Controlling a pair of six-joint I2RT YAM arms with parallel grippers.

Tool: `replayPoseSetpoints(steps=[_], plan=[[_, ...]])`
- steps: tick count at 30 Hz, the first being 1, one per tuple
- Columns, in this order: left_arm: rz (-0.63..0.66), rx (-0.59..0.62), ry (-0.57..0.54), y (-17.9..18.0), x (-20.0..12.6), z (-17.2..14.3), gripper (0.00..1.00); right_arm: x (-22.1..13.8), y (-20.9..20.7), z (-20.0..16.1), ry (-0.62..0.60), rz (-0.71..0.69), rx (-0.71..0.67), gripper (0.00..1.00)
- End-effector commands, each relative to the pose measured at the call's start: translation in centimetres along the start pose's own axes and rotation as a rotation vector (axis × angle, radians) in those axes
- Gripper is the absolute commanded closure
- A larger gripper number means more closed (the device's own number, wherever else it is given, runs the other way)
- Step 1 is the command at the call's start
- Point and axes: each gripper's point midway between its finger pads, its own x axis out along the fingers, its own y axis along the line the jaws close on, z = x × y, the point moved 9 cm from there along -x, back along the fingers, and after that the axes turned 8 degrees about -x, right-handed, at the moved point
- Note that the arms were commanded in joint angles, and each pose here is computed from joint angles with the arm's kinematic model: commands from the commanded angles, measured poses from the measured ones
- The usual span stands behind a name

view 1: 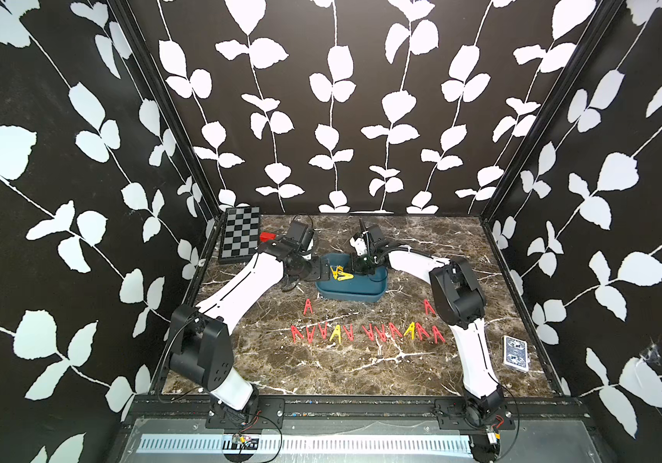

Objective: Take the clothespins out of the storage box
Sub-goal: Pick up the clothespin from the storage box.

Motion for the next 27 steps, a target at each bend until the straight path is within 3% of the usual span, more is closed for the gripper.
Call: replayPoseSetpoints(steps=[1,7,20,27], plan=[[-0.011,-0.008,-0.03,0.2,-1.2,-0.2,0.01,0.1,0.4,-0.5,0.012,0.01,-0.01,0.91],[-0.014,-0.009,-0.035,0.2,-1.5,-0.3,0.01,-1.0,1.0,0.0,-0.022,-0.001,-0.035,1.0],[-0.084,-0.017,-0.057,-0.5,-2.2,-0.1,0.01,-6.7,4.5,0.1,-0.103,-0.002,-0.109,1.0],[-0.149,-0.003,-0.059,-1.4,-2.3,0.0,0.01,-11.4,4.9,-2.3,-0.162,-0.11,-0.113,1.0]])
